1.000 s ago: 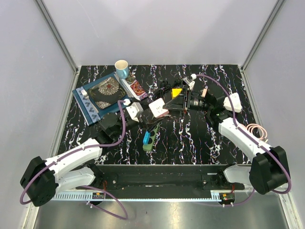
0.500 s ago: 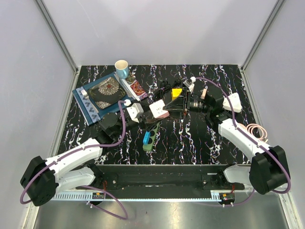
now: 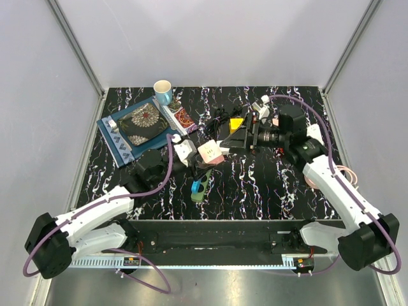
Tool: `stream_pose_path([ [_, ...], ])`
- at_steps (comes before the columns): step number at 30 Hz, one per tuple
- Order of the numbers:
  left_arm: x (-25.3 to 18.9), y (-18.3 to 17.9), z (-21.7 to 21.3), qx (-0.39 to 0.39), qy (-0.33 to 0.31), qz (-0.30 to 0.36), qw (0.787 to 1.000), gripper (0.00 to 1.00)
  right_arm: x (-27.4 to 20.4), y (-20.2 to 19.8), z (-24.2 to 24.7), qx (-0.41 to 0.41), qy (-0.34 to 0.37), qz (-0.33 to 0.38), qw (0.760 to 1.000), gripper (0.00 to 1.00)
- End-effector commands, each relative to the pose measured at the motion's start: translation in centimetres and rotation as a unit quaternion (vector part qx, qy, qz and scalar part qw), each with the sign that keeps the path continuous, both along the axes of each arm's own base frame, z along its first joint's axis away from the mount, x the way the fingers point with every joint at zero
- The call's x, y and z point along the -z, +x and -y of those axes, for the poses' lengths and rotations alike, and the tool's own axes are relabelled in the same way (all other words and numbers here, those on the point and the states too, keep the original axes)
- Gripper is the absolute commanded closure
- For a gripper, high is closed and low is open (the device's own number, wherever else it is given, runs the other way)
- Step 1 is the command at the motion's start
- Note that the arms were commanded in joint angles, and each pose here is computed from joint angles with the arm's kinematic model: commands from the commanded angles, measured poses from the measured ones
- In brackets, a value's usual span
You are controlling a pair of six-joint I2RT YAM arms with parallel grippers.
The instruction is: Insert the plug
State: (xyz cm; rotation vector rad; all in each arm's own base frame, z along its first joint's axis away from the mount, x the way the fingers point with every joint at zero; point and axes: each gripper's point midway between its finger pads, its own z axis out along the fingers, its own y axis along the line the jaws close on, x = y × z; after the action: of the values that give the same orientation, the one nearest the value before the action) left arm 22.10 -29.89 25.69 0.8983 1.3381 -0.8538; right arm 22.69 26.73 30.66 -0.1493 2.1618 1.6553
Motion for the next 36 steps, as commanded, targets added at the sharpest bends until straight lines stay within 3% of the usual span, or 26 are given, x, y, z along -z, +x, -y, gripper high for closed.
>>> stream_pose_path([
  [1,-1.5,0.2,-0.7,-0.028,0.020,0.014,0.999,1.00,0.5,0.4,1.9,0.037,-0.108,0.072,0.991,0.00],
  [5,-0.2,0.6,-1.0,-0.058,0.059,-0.012,0.997,1.00,1.3,0.9,1.7,0.048,-0.203,0.112,0.971,0.00],
  [10,-0.5,0.3,-0.7,-0.063,0.059,-0.014,0.996,1.00,2.5,1.9,0.9,0.046,-0.266,0.130,0.954,0.00],
  [19,-0.6,0.3,-0.3,-0.072,0.066,-0.026,0.995,1.00,3.5,0.6,-3.6,-0.024,-0.282,0.150,0.947,0.00],
  [27,0.3,0.6,-0.4,-0.091,0.084,-0.052,0.991,1.00,3.5,0.2,-5.2,-0.047,-0.284,0.168,0.943,0.00],
  [36,0.3,0.5,-0.6,-0.116,0.093,-0.067,0.987,1.00,6.9,0.6,-4.7,-0.049,-0.336,0.162,0.927,0.00],
])
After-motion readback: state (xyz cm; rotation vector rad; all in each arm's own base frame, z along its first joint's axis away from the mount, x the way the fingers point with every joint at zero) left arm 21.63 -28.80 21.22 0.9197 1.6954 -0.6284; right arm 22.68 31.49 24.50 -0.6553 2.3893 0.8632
